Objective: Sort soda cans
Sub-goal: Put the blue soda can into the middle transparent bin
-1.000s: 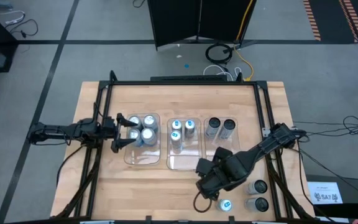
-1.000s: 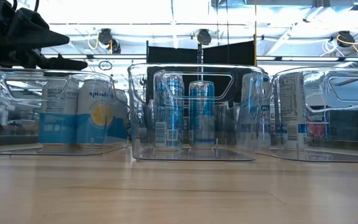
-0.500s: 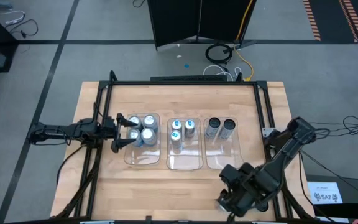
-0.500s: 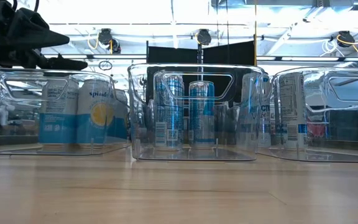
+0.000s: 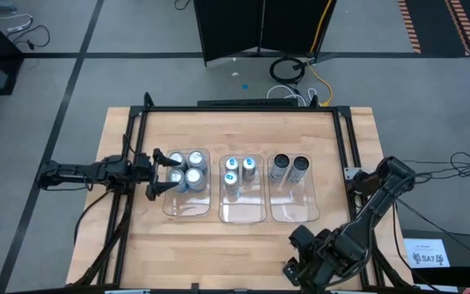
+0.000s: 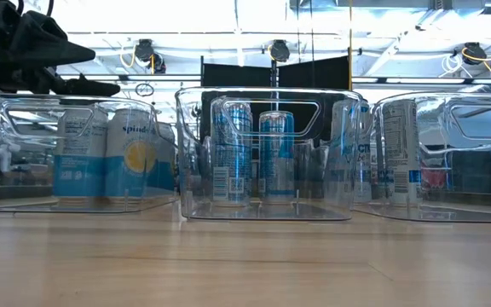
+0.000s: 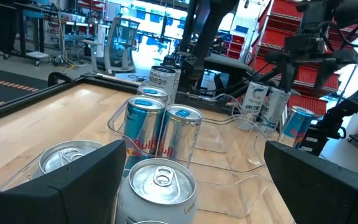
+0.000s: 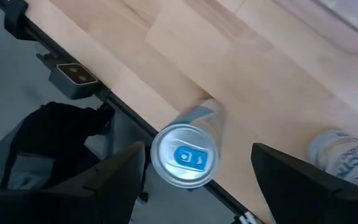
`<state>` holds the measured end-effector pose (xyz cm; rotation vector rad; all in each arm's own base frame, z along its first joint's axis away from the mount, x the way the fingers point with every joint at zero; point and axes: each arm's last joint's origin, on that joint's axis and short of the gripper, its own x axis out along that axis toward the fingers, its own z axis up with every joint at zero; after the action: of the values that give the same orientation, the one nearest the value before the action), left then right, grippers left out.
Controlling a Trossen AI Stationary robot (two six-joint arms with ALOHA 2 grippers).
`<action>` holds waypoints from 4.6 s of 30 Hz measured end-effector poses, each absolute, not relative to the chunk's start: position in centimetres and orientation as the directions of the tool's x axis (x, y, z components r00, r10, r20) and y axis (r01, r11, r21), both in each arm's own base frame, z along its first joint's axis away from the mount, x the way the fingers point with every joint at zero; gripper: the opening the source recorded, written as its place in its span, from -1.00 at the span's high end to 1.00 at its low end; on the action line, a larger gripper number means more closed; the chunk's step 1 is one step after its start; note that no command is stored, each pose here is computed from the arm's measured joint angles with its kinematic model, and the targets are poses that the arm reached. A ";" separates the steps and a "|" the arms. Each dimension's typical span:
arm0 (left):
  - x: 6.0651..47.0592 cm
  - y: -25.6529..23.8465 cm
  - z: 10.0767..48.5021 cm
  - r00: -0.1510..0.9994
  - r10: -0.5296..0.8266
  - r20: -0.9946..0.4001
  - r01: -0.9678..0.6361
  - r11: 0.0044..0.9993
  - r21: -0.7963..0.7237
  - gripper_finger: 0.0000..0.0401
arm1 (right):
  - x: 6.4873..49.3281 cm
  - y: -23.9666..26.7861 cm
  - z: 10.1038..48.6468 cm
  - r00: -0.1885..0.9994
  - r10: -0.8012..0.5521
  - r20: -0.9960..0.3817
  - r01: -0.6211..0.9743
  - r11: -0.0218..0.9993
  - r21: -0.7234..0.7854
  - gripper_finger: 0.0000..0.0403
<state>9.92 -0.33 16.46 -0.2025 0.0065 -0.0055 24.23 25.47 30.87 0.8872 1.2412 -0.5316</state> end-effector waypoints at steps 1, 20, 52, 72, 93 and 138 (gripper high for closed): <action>9.9 -0.3 16.5 1.000 -0.006 -0.006 0.004 0.980 -0.201 -0.94 | 24.4 25.6 30.7 0.273 0.116 -0.955 0.770 0.568 0.289 -0.43; 9.9 -0.3 16.5 1.000 -0.006 -0.006 0.005 0.980 -0.201 -0.94 | 25.3 26.7 28.8 0.227 0.126 -0.966 0.769 0.585 0.257 -0.43; 9.9 -0.3 16.5 1.000 -0.006 -0.006 0.004 0.980 -0.201 -0.94 | 26.2 27.9 26.9 0.199 0.142 -0.970 0.735 0.633 0.243 -0.43; 9.9 -0.3 16.5 1.000 -0.006 -0.006 0.005 0.980 -0.201 -0.94 | 25.8 27.5 27.6 0.196 0.145 -0.970 0.707 0.665 0.242 -0.76; 9.9 -0.3 16.5 1.000 -0.006 -0.006 0.004 0.980 -0.201 -0.94 | 24.9 28.6 28.4 0.308 0.136 -0.942 0.670 0.672 0.316 -0.82; 9.9 -0.3 16.5 1.000 -0.005 -0.006 0.004 0.980 -0.201 -0.94 | 25.7 28.6 25.6 0.198 0.061 -0.978 0.691 0.700 0.183 -0.20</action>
<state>9.92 -0.32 16.45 -0.2021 0.0067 -0.0048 25.72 28.63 25.60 0.7043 1.3174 -0.4956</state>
